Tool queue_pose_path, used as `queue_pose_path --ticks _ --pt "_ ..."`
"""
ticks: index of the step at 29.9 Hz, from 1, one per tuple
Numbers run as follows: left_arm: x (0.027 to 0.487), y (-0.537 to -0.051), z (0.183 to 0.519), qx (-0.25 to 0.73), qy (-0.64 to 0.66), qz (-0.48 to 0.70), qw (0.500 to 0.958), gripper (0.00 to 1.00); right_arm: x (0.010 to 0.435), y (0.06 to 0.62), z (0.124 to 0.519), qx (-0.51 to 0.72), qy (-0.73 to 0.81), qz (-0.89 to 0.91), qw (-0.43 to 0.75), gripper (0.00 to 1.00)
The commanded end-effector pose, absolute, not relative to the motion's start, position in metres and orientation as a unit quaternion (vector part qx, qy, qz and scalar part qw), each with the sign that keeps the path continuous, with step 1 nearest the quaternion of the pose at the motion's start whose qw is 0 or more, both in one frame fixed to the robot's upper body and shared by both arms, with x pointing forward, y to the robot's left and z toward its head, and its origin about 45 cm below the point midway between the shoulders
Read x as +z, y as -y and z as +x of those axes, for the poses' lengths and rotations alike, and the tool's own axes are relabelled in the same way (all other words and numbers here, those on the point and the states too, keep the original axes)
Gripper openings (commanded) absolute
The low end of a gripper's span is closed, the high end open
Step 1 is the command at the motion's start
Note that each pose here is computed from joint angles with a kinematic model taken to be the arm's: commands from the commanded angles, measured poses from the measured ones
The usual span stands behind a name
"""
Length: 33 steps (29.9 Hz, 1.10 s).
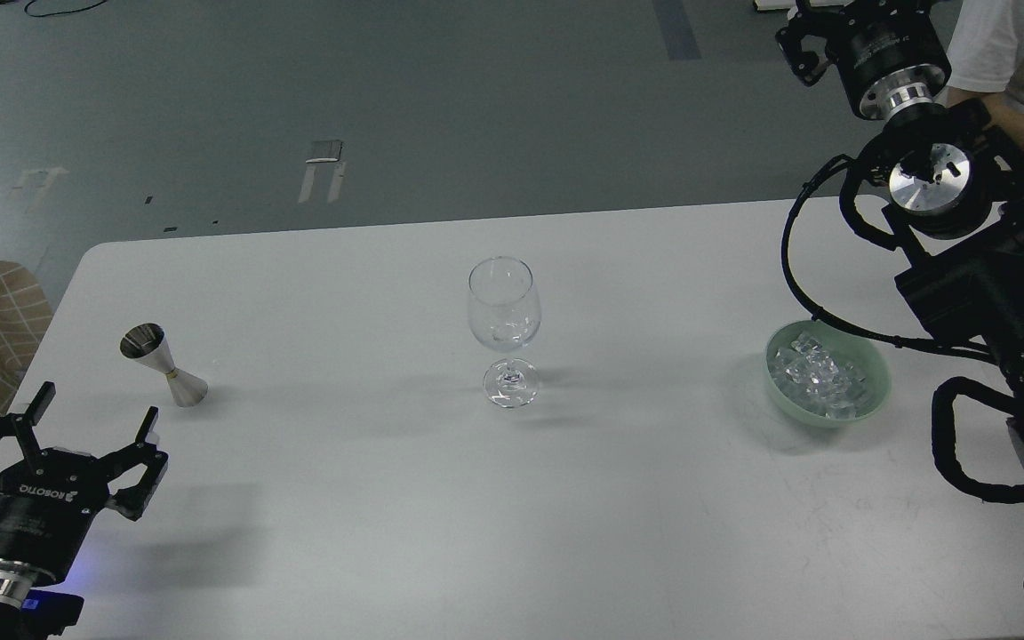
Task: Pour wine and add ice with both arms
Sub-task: 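Close the left gripper around the metal jigger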
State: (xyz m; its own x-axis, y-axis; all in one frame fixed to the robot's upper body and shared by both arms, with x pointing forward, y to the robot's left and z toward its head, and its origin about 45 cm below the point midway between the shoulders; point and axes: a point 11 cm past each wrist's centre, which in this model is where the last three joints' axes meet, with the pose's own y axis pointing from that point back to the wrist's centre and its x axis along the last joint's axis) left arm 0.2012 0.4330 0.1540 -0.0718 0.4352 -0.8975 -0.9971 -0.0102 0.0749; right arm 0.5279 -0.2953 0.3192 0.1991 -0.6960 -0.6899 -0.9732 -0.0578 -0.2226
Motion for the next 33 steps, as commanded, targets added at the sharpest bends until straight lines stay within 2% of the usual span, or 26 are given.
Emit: queue_pose_path --ticks 1,17,21,24,28,33 --pt "0.136 -0.424 0.202 0.617 -0.406 -0.384 0.554 0.98 0.319 0.294 0.528 0.207 -0.599 -0.697 0.336 1.0" --pt "0.145 -0.4 0.229 0.57 -0.428 -0.378 0.59 0.98 0.312 0.297 0.526 0.21 -0.603 -0.694 0.331 1.0" --pt "0.141 -0.397 0.23 0.572 -0.438 -0.376 0.582 0.98 0.311 0.298 0.526 0.21 -0.605 -0.693 0.331 1.0" --pt "0.141 -0.39 0.23 0.552 -0.452 -0.362 0.6 0.99 0.31 0.299 0.526 0.21 -0.605 -0.693 0.331 1.0" --pt "0.142 -0.39 0.237 0.549 -0.452 -0.372 0.596 0.98 0.31 0.299 0.526 0.21 -0.606 -0.692 0.33 1.0" --pt "0.137 -0.39 0.238 0.555 -0.454 -0.374 0.588 0.86 0.309 0.299 0.526 0.21 -0.606 -0.693 0.33 1.0"
